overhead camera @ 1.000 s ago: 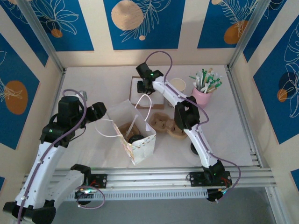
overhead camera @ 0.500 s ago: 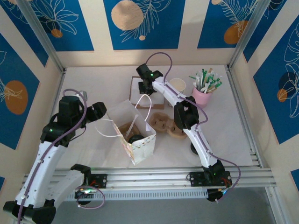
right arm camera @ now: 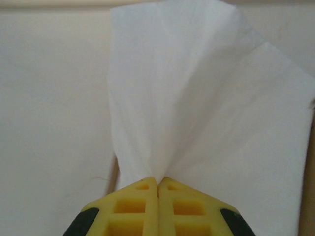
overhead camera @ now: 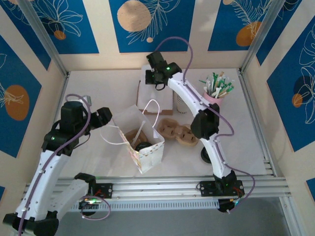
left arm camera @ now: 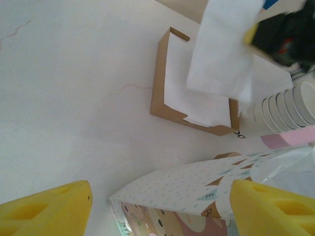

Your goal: Pack the takeout coffee

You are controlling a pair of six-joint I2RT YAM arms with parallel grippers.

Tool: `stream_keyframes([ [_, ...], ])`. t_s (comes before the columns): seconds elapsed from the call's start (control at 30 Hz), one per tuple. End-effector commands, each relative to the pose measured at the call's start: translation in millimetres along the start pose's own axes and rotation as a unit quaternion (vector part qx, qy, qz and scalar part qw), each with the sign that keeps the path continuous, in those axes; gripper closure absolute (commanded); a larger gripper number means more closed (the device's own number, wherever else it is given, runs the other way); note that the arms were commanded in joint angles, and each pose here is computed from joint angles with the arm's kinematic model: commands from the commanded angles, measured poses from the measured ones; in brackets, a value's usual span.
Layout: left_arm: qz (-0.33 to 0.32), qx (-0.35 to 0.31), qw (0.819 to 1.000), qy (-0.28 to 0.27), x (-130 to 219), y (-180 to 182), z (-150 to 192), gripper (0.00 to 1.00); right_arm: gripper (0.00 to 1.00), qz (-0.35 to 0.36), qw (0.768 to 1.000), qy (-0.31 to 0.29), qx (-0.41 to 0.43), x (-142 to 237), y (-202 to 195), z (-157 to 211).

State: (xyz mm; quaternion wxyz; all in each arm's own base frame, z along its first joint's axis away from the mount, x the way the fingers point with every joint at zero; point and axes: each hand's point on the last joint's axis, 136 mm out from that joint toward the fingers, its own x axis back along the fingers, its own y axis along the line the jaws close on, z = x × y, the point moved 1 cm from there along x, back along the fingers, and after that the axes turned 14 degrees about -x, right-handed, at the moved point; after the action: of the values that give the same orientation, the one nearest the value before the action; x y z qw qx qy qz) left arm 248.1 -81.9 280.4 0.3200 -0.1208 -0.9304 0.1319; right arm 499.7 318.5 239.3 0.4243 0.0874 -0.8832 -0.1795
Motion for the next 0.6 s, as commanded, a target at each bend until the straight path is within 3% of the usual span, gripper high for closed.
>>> stream_keyframes([
  [0.0, 0.014, -0.029, 0.998, -0.045, 20, -11, -24, 0.25, 1.00, -0.078, 0.995, -0.061, -0.005, 80, 41, -33],
  [0.3, 0.008, -0.086, 0.992, -0.096, 48, -18, -50, 0.21, 1.00, -0.195, 0.964, -0.167, 0.071, 227, 105, -41],
  [0.57, 0.010, -0.109, 0.988, -0.108, 56, -20, -53, 0.19, 1.00, -0.310, 0.912, -0.207, 0.170, 341, 161, 20],
])
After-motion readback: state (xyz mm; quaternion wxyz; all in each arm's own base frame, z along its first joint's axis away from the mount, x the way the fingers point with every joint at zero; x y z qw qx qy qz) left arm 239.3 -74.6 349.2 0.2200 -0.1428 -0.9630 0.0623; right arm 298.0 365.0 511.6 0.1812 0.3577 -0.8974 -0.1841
